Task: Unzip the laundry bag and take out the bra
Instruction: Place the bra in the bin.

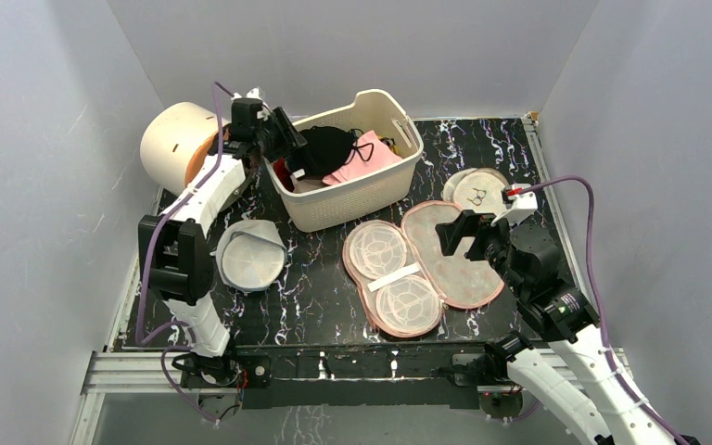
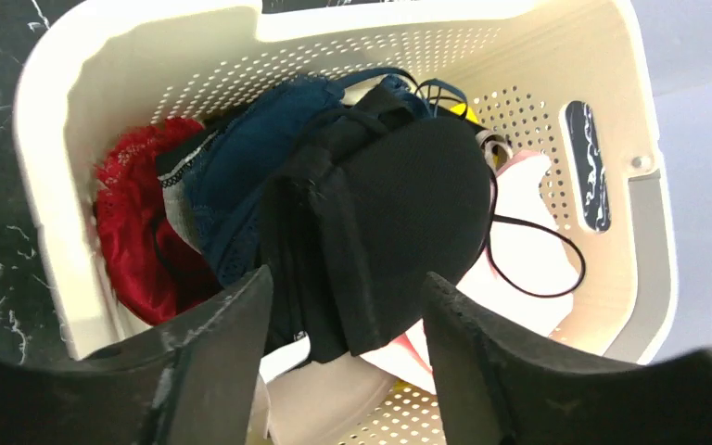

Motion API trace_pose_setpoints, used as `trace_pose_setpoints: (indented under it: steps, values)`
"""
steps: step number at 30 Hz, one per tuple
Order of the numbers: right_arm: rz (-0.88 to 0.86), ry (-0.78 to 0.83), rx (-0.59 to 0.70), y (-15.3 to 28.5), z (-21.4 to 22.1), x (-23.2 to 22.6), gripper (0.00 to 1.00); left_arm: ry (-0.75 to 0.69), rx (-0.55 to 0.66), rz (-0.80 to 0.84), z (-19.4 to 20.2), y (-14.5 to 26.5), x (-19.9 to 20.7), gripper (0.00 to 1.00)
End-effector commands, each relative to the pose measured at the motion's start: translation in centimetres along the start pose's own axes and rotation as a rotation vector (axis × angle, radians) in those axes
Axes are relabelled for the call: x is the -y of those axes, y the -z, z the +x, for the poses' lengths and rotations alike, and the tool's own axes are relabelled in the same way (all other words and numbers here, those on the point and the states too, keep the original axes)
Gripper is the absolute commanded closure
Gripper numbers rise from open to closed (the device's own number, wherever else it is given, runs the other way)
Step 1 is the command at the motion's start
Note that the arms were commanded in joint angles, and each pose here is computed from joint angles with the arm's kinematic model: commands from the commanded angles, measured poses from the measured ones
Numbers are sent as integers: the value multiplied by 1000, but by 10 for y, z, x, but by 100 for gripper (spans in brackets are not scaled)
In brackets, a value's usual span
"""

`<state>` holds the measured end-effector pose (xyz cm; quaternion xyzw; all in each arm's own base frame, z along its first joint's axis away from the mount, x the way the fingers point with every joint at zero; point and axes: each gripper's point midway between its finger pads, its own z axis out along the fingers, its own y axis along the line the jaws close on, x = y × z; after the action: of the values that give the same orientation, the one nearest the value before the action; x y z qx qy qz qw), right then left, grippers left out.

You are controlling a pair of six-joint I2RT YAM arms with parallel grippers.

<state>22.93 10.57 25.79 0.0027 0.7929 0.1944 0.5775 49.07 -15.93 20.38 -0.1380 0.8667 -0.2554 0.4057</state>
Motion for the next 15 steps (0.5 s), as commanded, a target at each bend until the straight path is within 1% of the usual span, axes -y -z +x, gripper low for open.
trace_pose_setpoints:
  steps: [1,2,5,9,10,11,12,13,15]
  values:
    - [-3,-10,45,-3,-13,-3,2,-131,169,-30,-45,56,13,33]
    - [-1,-10,38,-5,-11,-3,2,-146,200,-29,-50,68,15,28]
    - [4,-7,20,-9,-8,-3,2,-174,253,-5,-53,89,18,20]
    - [12,-4,-13,-14,-1,-2,2,-215,296,73,-50,107,30,14]
    - [14,-2,-24,-16,2,-2,2,-233,297,109,-46,109,35,10]
    - [15,0,-33,-18,3,-2,2,-260,304,165,-44,112,44,4]
    - [19,0,-42,-20,5,-2,2,-292,302,217,-37,114,51,2]
    - [21,0,-51,-21,7,-1,2,-331,296,255,-28,113,57,2]
    - [28,2,-73,-26,12,0,2,-442,321,321,-11,122,74,2]
